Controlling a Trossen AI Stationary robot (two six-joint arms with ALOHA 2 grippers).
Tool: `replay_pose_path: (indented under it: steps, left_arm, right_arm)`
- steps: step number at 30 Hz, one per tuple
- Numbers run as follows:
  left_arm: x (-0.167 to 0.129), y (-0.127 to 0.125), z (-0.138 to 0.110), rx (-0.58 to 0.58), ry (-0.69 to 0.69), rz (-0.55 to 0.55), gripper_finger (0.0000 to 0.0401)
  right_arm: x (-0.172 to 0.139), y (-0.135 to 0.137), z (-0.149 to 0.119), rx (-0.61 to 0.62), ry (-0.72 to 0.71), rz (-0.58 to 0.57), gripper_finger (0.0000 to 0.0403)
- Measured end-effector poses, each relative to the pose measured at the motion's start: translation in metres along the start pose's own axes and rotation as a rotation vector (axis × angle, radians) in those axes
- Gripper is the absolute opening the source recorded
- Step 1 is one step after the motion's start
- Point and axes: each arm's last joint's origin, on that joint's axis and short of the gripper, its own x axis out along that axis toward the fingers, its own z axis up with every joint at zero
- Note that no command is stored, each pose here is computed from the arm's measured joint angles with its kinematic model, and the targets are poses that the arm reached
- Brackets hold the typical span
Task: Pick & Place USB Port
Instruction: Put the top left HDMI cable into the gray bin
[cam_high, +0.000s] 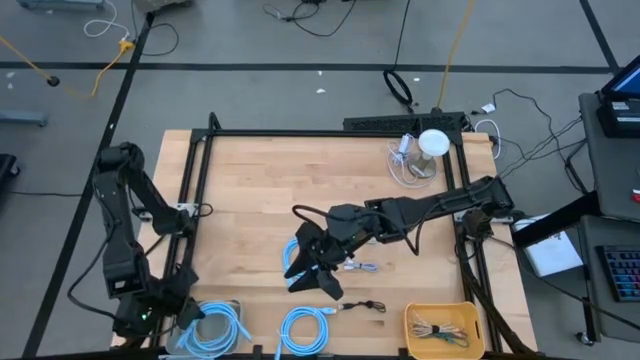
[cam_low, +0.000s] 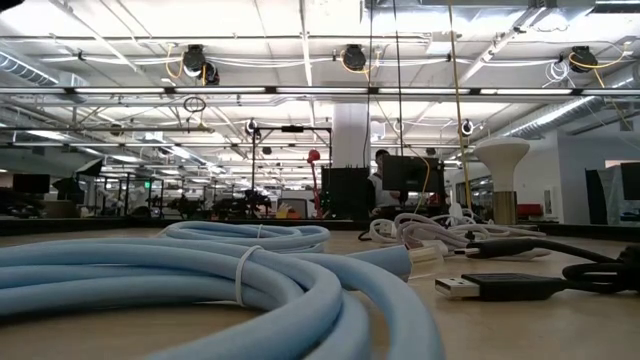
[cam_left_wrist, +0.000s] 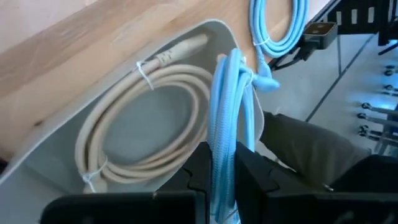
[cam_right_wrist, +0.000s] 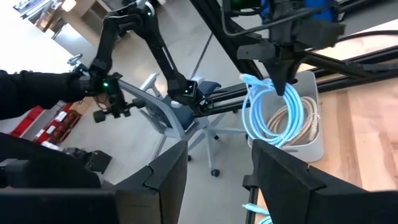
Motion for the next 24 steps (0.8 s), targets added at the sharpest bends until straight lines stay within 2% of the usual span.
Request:
replay_pose_path:
  steps: [10,16,22,24]
  left_arm:
    - [0.017,0.019,0.002,0.016,0.040,0.032,0.0036]
    - [0.019,0.026,0.005,0.032,0.036,0.096,0.0036]
    - [0.018,0.035,0.005,0.048,0.087,0.230,0.0036]
    - [0.018,0.036,0.005,0.056,0.087,0.238,0.0036]
  right_arm:
    - [0.000,0.000,0.000,0.017,0.000,0.002,0.0171]
    - [0.000,0.000,0.000,0.025,-0.001,0.001,0.0171]
    - [0.000,0.000,0.000,0.036,-0.006,0.003,0.0171]
    - [0.000,0.000,0.001,0.040,-0.007,0.003,0.0171]
